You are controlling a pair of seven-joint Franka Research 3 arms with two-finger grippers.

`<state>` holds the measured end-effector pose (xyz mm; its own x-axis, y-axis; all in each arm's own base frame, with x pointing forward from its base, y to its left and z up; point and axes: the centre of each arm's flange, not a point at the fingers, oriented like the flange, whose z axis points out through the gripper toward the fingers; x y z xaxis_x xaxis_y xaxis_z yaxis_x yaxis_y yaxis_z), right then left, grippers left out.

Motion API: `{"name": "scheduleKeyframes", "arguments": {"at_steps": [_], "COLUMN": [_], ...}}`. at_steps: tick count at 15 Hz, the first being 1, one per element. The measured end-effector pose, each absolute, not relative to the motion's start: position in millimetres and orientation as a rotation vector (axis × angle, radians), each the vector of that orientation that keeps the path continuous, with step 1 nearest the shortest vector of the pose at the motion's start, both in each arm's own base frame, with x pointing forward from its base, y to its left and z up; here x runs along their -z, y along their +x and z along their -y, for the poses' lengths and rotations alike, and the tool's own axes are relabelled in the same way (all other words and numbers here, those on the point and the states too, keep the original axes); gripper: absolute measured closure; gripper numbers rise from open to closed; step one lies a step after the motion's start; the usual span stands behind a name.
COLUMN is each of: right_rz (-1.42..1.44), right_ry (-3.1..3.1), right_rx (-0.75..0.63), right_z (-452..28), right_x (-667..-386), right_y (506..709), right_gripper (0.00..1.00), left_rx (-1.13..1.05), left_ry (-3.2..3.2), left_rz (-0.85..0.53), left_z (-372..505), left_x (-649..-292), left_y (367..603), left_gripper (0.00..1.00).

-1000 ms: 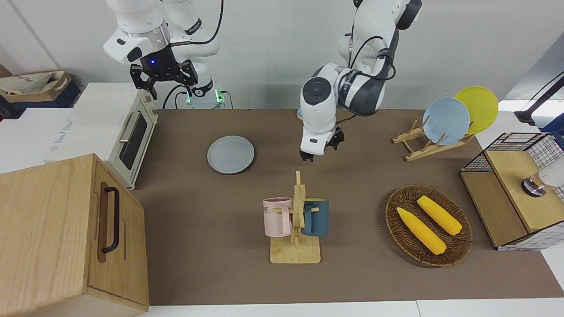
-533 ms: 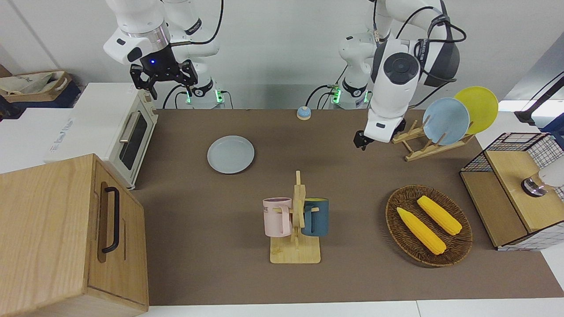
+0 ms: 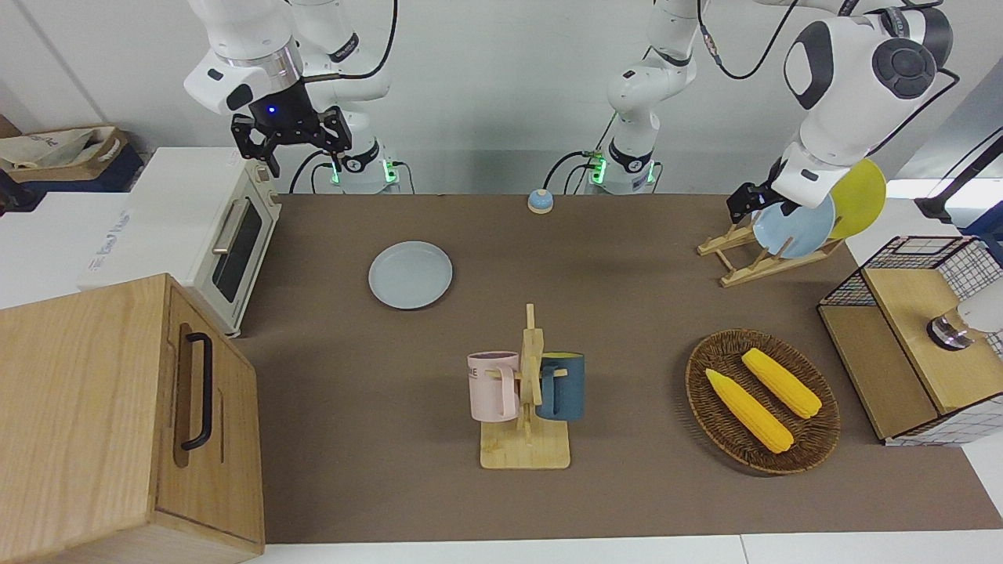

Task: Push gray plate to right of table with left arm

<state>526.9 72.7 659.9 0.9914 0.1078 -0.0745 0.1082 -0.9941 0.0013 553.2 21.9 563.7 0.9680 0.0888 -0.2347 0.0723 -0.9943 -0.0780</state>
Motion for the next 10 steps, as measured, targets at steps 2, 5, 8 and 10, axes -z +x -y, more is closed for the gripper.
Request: {"name": "scheduleKeyframes", "arguments": {"at_steps": [2,5,8,10], "right_rz": [-0.17,-0.17,-0.17,-0.17], "right_ry": [3.13,3.13,3.13,3.13], "right_rx": [0.117,0.117,0.117,0.117], "right_z": [-72.7,-72.7,-72.7,-72.7], "right_x": [-659.9,-659.9,-659.9,-659.9], "right_y": [526.9,526.9,526.9,526.9], "right_gripper": [0.01,0.01,0.01,0.01], "left_rx": [-0.375,-0.371,-0.307,-0.288], "left_ry": [-3.071,-3.103,-3.119,-3.121], "left_rz": [0.109,0.1,0.104,0.102], "left_z": [-8.7,-1.7,-17.3,-17.7], "left_x": [-569.2,-572.6,-568.7,-566.4], "left_y": [546.7,531.3,526.2,527.3], "left_gripper": [0.0,0.0,0.0,0.0]}}
